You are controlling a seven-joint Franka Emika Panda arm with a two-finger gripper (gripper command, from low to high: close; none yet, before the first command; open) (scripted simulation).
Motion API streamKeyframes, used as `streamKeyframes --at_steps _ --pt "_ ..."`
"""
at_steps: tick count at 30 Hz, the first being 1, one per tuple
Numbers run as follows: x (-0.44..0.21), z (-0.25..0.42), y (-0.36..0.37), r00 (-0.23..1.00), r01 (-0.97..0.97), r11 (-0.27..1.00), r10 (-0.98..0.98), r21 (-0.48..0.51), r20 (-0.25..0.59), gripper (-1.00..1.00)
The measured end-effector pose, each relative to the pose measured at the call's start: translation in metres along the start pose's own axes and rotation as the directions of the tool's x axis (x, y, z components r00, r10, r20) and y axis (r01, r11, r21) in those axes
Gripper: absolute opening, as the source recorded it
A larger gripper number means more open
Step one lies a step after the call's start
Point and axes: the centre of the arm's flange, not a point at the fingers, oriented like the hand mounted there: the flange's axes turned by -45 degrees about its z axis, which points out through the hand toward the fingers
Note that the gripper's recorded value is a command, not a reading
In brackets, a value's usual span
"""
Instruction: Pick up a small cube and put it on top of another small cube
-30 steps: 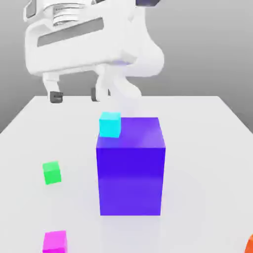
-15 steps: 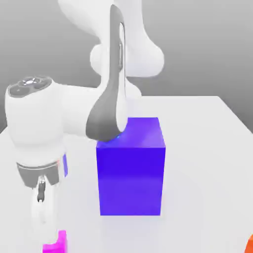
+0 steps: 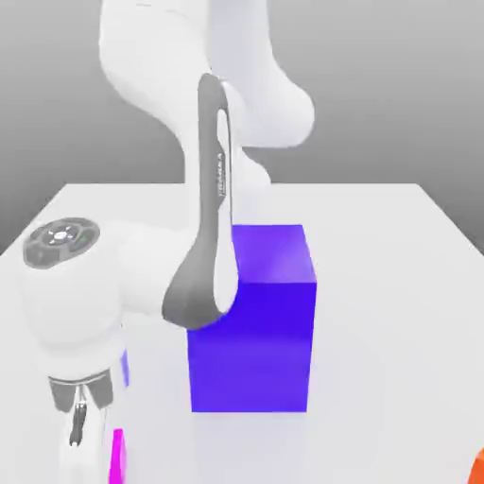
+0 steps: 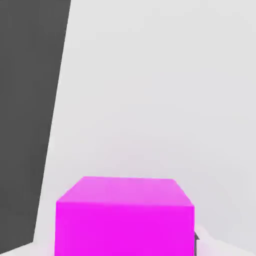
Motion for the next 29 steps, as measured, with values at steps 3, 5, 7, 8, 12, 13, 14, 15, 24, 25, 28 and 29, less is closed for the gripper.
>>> streamKeyframes --at_steps 3,5,7,8,12,13,14,15,24,25,28,29 --pt "0.021 -0.018 0.040 0.990 -0.138 0.990 0.138 0.002 0.009 -1.00" --pt "0.032 -0.027 0.071 0.971 -0.237 0.971 0.237 0.003 0.013 -1.00" --pt "0.041 -0.035 0.102 0.942 -0.335 0.942 0.334 0.003 0.016 -1.00" --pt "0.047 -0.039 0.119 0.921 -0.389 0.921 0.389 0.003 0.017 -1.00" --pt "0.058 -0.049 0.186 0.815 -0.579 0.815 0.579 0.002 0.016 -1.00" --pt "0.055 -0.051 0.199 0.790 -0.613 0.790 0.613 0.001 0.015 -1.00" --pt "0.052 -0.053 0.212 0.763 -0.646 0.763 0.646 0.001 0.013 -1.00" --pt "0.050 -0.054 0.226 0.732 -0.681 0.732 0.681 0.001 0.011 -1.00" --pt "0.041 -0.010 0.274 0.603 -0.798 0.603 0.798 0.001 0.000 -1.00" --pt "0.039 -0.001 0.273 0.607 -0.794 0.607 0.794 0.001 0.000 -1.00" --pt "0.037 0.006 0.271 0.614 -0.789 0.614 0.789 0.001 0.000 1.00" --pt "0.036 0.006 0.269 0.619 -0.786 0.619 0.786 0.001 0.000 1.00"
